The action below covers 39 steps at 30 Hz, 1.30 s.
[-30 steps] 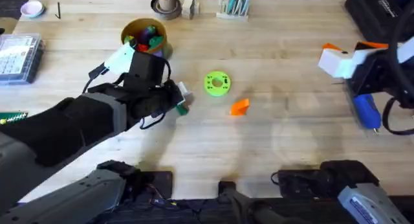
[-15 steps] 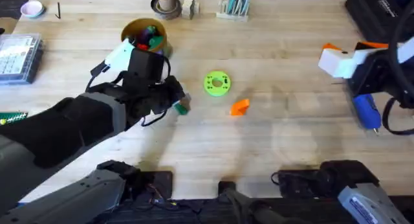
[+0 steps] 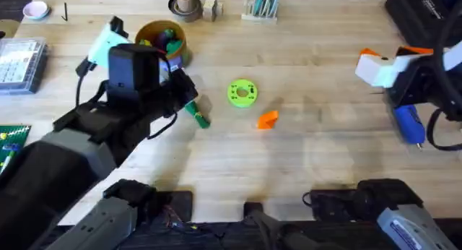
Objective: Pick up the gripper from the table and insert it into the empty holder that is missing its gripper. Then pick up a screw, insert it into the mounting hole, and use the screwdriver to tighten it. Finally, clean up the table by picking up the vegetable and placing it into the bucket.
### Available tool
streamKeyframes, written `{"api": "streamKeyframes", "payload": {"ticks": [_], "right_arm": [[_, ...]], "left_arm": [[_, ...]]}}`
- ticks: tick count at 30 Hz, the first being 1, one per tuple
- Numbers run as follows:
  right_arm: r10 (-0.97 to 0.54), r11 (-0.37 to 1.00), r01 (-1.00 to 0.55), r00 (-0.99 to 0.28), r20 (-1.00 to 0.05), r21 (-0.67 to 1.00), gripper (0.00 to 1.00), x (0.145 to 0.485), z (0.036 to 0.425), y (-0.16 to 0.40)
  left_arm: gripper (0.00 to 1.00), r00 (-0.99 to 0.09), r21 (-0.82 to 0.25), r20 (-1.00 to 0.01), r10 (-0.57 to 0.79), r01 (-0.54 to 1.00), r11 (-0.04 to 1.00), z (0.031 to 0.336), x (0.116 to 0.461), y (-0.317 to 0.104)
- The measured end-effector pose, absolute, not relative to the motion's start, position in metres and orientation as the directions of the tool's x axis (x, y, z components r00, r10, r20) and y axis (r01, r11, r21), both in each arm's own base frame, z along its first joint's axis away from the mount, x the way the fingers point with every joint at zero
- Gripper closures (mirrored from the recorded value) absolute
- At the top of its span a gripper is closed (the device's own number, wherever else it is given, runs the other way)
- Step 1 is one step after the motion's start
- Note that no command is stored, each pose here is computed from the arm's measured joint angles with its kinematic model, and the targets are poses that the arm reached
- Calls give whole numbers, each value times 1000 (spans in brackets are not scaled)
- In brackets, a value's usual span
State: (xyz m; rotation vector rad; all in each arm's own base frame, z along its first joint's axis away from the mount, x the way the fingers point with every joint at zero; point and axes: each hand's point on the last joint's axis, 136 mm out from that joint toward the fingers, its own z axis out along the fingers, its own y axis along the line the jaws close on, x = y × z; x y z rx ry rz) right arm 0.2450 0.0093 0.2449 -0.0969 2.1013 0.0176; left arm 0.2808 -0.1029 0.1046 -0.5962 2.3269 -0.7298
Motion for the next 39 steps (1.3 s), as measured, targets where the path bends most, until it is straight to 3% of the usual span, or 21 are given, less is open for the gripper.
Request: {"api": "streamKeyframes", "payload": {"ticks": [6, 7, 12, 13, 14, 18, 20, 24, 25, 27, 28, 32, 34, 39], "right_arm": [[-62, 997, -76, -505, -861, -27, 266, 245, 245, 9], [-62, 997, -77, -505, -861, -27, 265, 245, 245, 9], [-62, 997, -77, -508, -859, -27, 266, 245, 244, 9], [-62, 997, -77, -509, -858, -27, 265, 244, 244, 9], [-62, 997, -77, -512, -857, -26, 266, 244, 243, 9], [-62, 997, -77, -529, -847, -25, 265, 241, 239, 9], [-62, 997, -77, -533, -844, -25, 265, 241, 238, 9], [-62, 997, -78, -545, -836, -24, 266, 239, 235, 9], [-62, 997, -78, -549, -834, -23, 265, 238, 234, 9], [-62, 997, -78, -555, -830, -23, 265, 237, 233, 9], [-62, 997, -78, -556, -829, -23, 266, 237, 232, 9], [-62, 997, -78, -558, -827, -22, 266, 237, 232, 9], [-62, 997, -78, -558, -827, -22, 265, 237, 232, 9], [-62, 997, -78, -558, -827, -22, 265, 237, 232, 9]], "left_arm": [[994, -653, -641, -576, -492, -13, 767, 156, 275, -109], [902, -637, -628, -617, -462, 44, 777, 166, 271, -110], [116, -517, -558, -767, -380, 246, 793, 214, 252, -111], [35, -490, -545, -788, -372, 275, 792, 222, 247, -111], [16, -461, -530, -809, -365, 302, 792, 230, 243, -110], [4, -344, -464, -876, -339, 403, 789, 261, 224, -109], [211, -302, -442, -893, -335, 442, 781, 272, 216, -109], [865, -242, -409, -912, -331, 493, 768, 286, 203, -110], [962, -231, -401, -916, -328, 500, 768, 288, 201, -110], [994, -218, -395, -919, -329, 515, 761, 292, 197, -110], [931, -209, -387, -922, -326, 522, 760, 293, 195, -111], [300, -200, -381, -924, -325, 534, 755, 296, 193, -112], [39, -202, -383, -924, -326, 536, 753, 296, 193, -112], [8, -201, -381, -924, -325, 535, 754, 296, 193, -112]]}}
